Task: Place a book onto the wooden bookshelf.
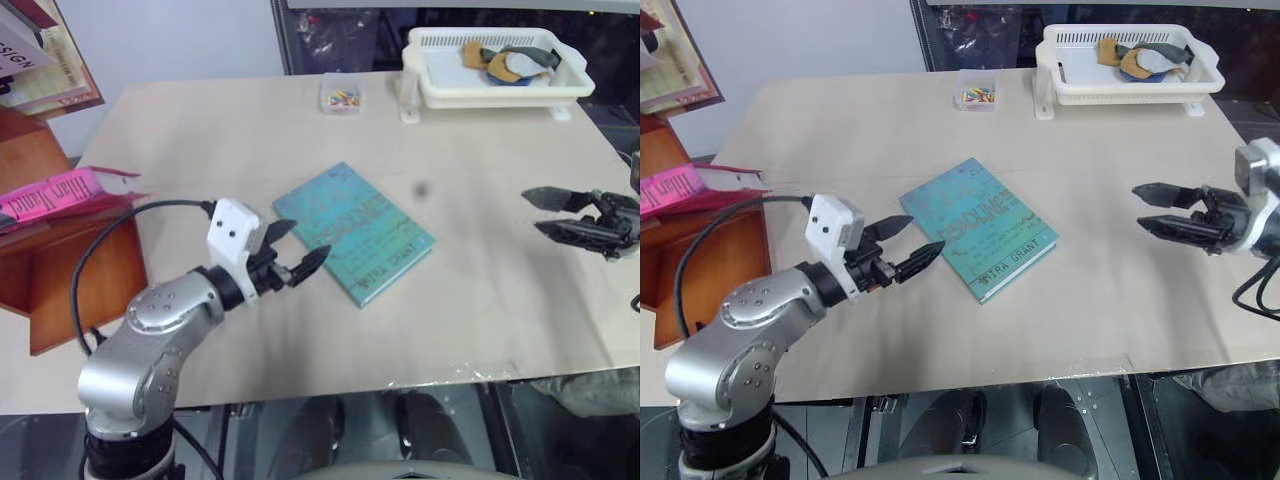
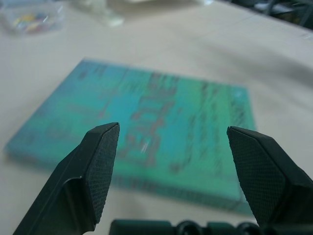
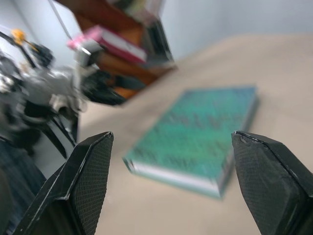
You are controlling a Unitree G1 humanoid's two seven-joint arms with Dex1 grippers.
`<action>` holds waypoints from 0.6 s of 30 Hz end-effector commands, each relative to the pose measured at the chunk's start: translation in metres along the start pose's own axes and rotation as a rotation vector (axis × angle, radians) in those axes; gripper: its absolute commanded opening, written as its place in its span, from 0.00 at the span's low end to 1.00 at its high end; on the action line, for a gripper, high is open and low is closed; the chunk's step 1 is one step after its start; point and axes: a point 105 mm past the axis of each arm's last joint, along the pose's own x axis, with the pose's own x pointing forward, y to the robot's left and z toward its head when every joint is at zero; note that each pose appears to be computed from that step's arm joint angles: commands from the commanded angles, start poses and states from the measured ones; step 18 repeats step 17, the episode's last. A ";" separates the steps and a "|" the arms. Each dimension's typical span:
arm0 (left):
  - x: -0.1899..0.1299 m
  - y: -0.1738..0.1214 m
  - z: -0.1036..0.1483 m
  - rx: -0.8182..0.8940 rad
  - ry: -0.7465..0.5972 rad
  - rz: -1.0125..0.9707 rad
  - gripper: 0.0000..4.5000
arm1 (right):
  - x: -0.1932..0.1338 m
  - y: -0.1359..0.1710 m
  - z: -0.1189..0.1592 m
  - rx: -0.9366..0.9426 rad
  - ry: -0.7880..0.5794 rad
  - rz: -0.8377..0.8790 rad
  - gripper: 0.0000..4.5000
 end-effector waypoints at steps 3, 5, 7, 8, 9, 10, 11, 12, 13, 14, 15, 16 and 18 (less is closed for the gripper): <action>-0.031 0.006 -0.021 0.015 0.018 0.070 0.86 | -0.023 0.001 -0.035 -0.101 0.189 -0.076 0.87; -0.037 0.016 -0.028 0.030 0.012 0.113 0.86 | -0.030 -0.003 -0.041 -0.122 0.186 -0.131 0.87; -0.040 0.022 -0.031 0.036 0.000 0.142 0.86 | -0.035 -0.005 -0.044 -0.136 0.171 -0.173 0.87; -0.042 0.023 -0.034 0.036 -0.002 0.147 0.86 | -0.037 -0.004 -0.046 -0.139 0.164 -0.183 0.87; -0.043 0.023 -0.036 0.042 -0.001 0.149 0.86 | -0.039 -0.004 -0.048 -0.142 0.159 -0.192 0.87; -0.043 0.023 -0.038 0.050 -0.001 0.149 0.86 | -0.040 -0.004 -0.049 -0.146 0.155 -0.206 0.87; -0.043 0.023 -0.040 0.057 -0.002 0.148 0.86 | -0.042 -0.004 -0.049 -0.150 0.152 -0.216 0.87; -0.042 0.020 -0.040 0.062 -0.005 0.143 0.86 | -0.043 -0.004 -0.050 -0.154 0.150 -0.227 0.87; -0.039 0.019 -0.038 0.066 -0.019 0.135 0.86 | -0.044 -0.004 -0.049 -0.144 0.131 -0.234 0.87; -0.036 0.017 -0.036 0.072 -0.034 0.125 0.86 | -0.044 -0.002 -0.050 -0.137 0.126 -0.236 0.87; -0.034 0.015 -0.036 0.072 -0.042 0.118 0.86 | -0.045 0.000 -0.053 -0.132 0.140 -0.232 0.87; -0.033 0.014 -0.036 0.078 -0.041 0.111 0.86 | -0.046 0.002 -0.056 -0.129 0.150 -0.230 0.87; -0.035 0.011 -0.037 0.088 -0.036 0.098 0.86 | -0.047 0.003 -0.058 -0.127 0.156 -0.230 0.87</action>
